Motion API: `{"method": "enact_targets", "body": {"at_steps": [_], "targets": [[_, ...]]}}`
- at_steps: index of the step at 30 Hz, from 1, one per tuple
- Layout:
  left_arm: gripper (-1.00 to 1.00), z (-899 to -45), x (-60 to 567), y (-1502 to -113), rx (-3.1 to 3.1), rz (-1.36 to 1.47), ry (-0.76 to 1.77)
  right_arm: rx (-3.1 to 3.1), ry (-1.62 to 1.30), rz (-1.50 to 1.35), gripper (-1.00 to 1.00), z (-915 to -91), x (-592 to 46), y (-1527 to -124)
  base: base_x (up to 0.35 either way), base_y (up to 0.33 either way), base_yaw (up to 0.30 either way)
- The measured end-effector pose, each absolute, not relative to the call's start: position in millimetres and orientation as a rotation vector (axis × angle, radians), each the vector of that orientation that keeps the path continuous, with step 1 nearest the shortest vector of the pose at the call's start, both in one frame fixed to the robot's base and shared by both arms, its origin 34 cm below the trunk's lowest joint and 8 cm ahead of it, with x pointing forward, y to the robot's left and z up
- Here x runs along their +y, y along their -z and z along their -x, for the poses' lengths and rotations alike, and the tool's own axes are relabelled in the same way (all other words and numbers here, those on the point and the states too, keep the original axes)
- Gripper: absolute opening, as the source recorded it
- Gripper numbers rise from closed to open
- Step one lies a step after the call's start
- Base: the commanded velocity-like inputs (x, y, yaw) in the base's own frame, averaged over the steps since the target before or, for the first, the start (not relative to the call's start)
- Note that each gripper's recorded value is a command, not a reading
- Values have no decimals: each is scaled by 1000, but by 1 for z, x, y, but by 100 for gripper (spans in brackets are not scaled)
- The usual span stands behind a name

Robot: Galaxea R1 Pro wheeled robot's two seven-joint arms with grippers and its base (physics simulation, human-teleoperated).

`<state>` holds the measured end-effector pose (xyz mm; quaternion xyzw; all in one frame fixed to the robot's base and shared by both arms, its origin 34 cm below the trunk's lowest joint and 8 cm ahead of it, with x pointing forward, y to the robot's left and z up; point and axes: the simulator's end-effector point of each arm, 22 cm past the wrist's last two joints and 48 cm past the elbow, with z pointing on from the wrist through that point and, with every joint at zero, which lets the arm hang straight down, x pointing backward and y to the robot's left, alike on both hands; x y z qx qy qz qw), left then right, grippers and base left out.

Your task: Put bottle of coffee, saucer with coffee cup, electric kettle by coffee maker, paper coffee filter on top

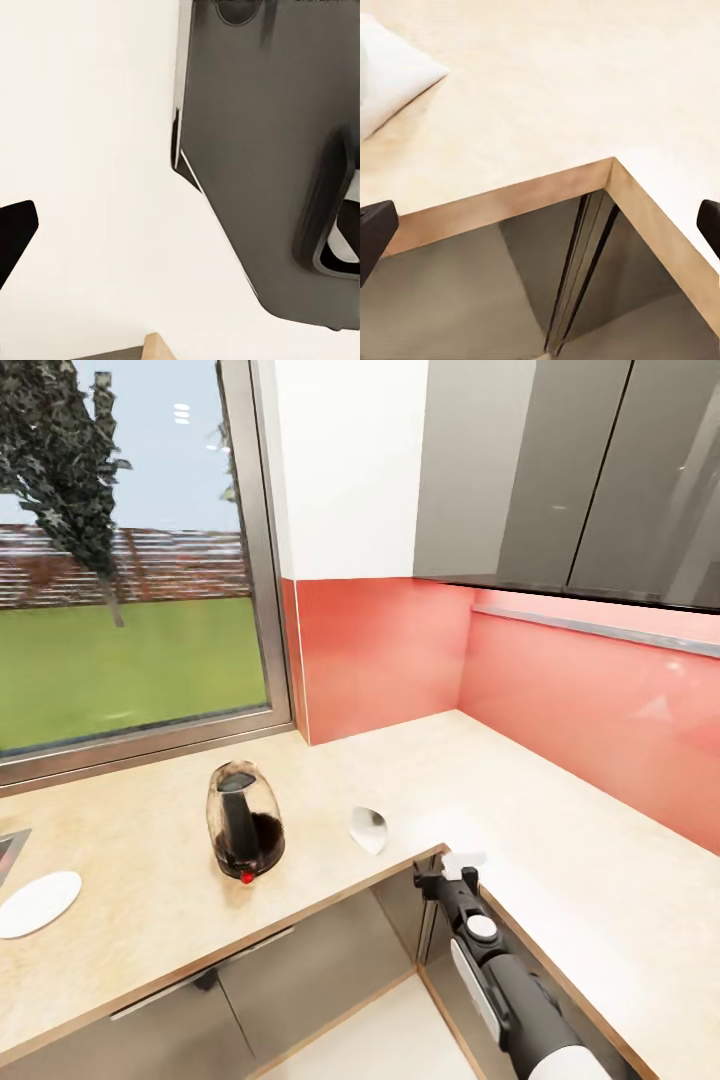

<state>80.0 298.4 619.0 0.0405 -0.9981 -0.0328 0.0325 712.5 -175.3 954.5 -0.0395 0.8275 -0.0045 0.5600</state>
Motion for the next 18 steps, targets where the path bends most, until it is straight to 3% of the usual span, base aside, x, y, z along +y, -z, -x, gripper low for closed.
{"method": "enact_targets", "body": {"at_steps": [12, 18], "targets": [[100, -81, 309, -620, -3077, -131, 133, 1927, -3, 121, 100, -714, -164, -964, 0, 0, 0], [100, -80, 314, -620, -3076, -140, 146, 1925, -2, 119, 100, -714, -164, -965, 0, 169, 0]]}}
